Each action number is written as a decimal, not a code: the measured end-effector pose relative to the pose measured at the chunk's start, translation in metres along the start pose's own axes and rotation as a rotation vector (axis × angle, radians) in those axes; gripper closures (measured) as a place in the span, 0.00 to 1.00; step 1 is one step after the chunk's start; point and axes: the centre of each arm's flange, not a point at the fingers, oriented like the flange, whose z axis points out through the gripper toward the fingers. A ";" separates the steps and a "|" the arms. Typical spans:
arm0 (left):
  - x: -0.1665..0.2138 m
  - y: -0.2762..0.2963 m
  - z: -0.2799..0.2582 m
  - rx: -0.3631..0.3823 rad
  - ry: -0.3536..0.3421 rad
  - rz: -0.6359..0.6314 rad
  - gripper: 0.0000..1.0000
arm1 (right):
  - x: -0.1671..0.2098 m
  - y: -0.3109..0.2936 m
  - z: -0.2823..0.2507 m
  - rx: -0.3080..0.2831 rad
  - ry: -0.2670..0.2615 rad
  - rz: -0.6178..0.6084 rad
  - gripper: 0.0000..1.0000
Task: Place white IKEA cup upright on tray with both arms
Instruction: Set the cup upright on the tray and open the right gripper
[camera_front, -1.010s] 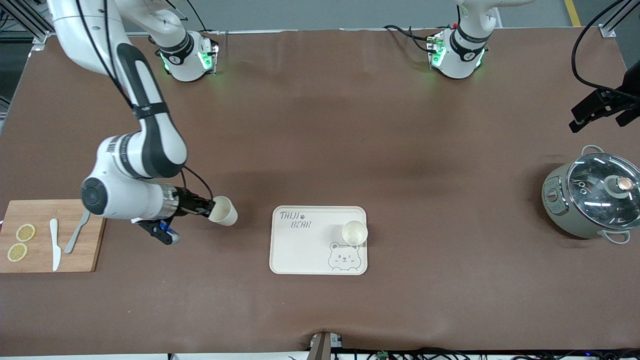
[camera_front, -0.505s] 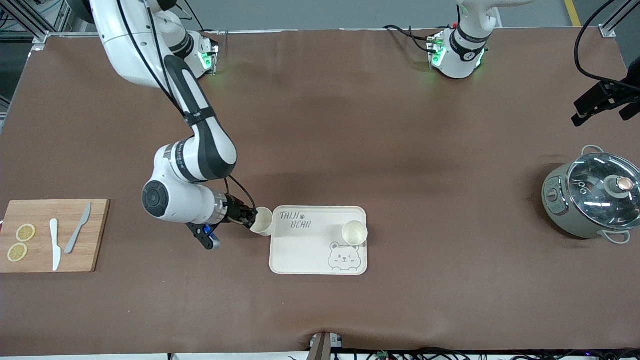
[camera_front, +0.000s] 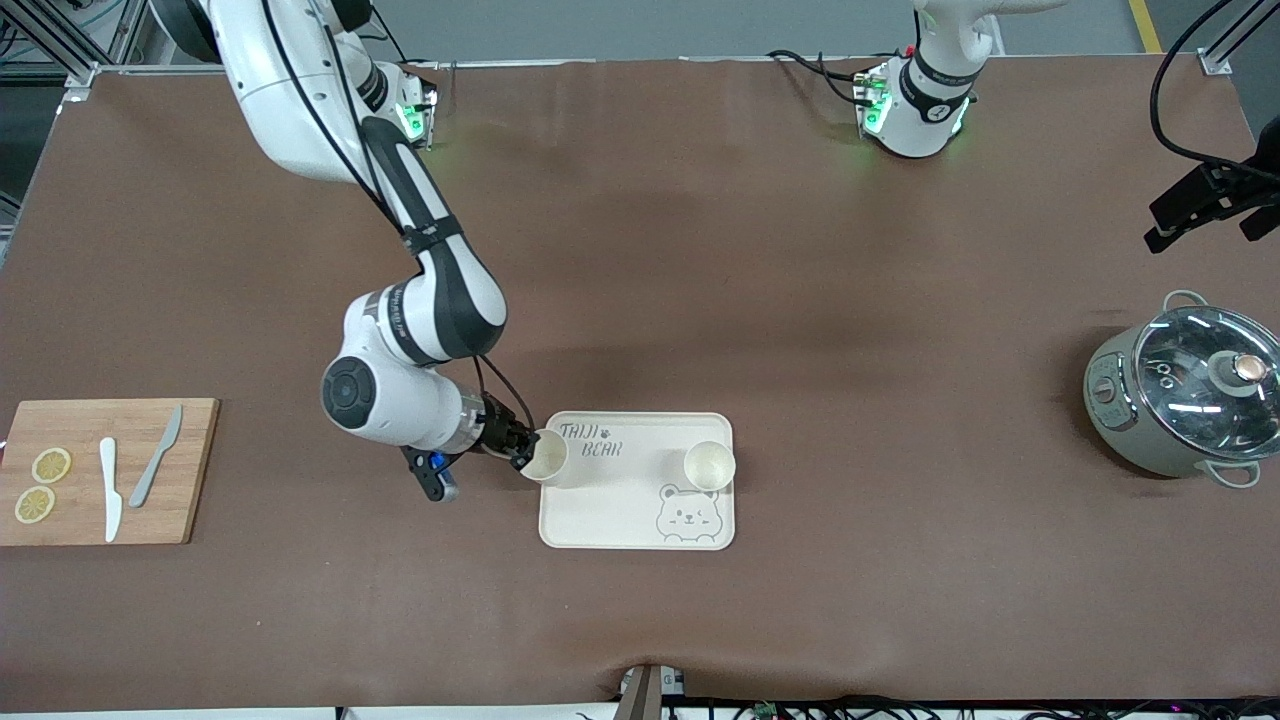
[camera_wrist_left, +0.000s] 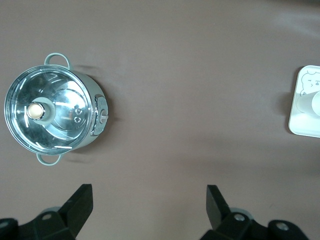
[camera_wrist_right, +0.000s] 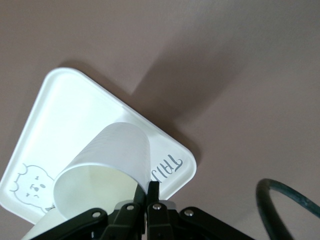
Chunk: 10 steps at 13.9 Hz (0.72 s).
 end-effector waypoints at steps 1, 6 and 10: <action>0.001 0.000 0.002 0.000 -0.003 0.001 0.00 | -0.003 -0.001 0.007 -0.006 0.000 -0.002 0.97; 0.001 0.000 0.003 0.001 -0.014 0.001 0.00 | -0.011 0.001 0.027 -0.031 -0.004 -0.009 0.87; 0.000 0.000 0.003 0.002 -0.016 0.005 0.00 | -0.014 0.001 0.033 -0.039 -0.006 -0.009 0.45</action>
